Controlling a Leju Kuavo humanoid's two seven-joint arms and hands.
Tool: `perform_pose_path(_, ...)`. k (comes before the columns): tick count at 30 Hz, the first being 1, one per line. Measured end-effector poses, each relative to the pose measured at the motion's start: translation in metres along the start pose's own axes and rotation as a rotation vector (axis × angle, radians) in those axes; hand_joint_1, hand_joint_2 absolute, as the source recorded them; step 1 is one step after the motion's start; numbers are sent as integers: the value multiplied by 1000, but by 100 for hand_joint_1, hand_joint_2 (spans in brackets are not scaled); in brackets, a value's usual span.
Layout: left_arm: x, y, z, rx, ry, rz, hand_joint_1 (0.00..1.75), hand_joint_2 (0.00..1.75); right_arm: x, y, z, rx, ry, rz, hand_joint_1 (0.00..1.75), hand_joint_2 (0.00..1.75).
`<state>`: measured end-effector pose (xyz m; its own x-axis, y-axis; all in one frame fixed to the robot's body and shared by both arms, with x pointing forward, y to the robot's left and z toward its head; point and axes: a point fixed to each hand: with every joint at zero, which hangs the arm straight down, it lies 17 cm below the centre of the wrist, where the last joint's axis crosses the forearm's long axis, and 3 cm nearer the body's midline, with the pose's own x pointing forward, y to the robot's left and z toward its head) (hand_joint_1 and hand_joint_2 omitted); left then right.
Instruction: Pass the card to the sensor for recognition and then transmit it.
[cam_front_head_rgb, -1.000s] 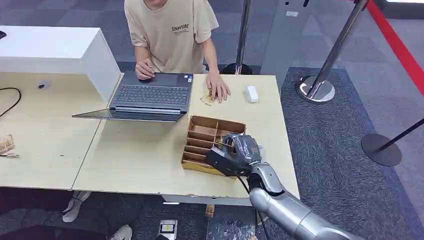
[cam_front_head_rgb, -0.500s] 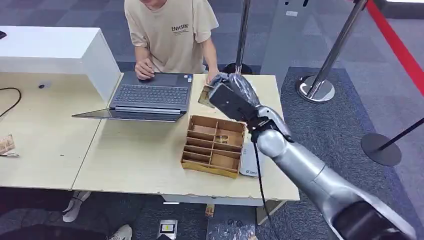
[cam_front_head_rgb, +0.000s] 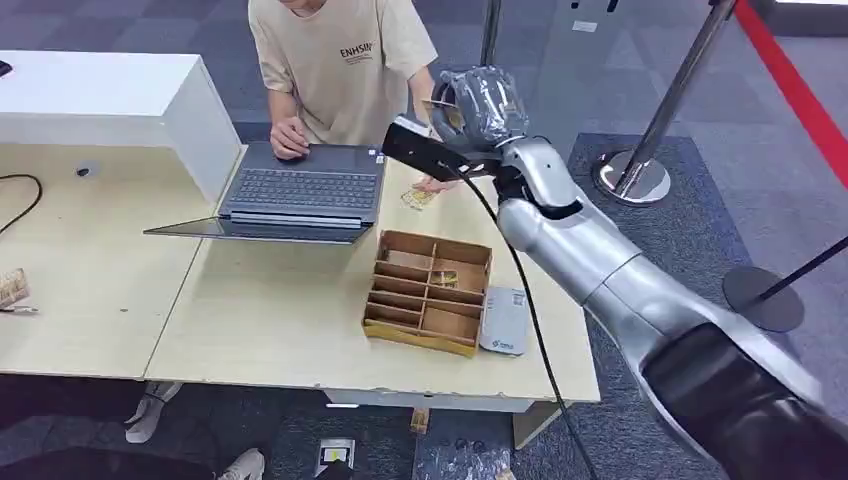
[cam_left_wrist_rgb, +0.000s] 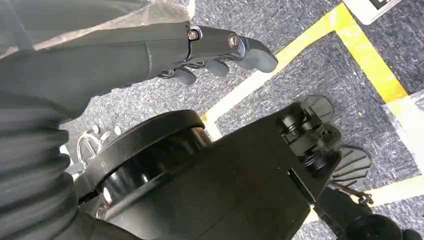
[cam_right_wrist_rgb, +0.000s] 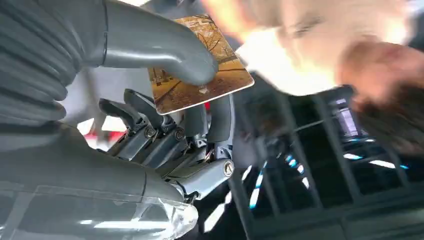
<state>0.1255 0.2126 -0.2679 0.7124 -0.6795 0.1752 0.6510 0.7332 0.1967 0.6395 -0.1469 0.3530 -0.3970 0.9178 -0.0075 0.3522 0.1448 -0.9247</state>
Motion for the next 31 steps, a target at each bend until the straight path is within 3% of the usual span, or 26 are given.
perform_pose_path(3, 0, 0, 0, 0, 2, 1, 0, 175, 9, 24, 5, 61, -39, 174, 175, 175)
perform_pose_path(8, -1, 0, 0, -1, 8, 4, 0, 175, 11, 47, 12, 109, -32, 251, 175, 175)
perform_pose_path(9, -1, 0, 0, -1, 8, 4, 0, 175, 10, 51, 14, 119, -29, 262, 2, 175)
perform_pose_path(10, -1, -1, 0, -1, 9, 4, 0, 175, 9, 54, 15, 128, -26, 266, 0, 0)
perform_pose_path(16, -1, -1, 0, -2, 10, 1, 0, 175, 1, 71, 22, 186, 19, 178, 0, 0)
perform_pose_path(21, -2, -1, 0, 4, 12, 2, 0, 175, -5, 63, 20, 139, 75, -44, 0, 0)
perform_pose_path(27, -8, -3, 0, 15, 24, 21, 0, 175, -14, 45, 24, -13, 167, -482, 0, 0)
perform_pose_path(31, -13, -6, 0, 23, 26, 36, 0, 175, -16, 57, 50, -99, 273, -838, 0, 0)
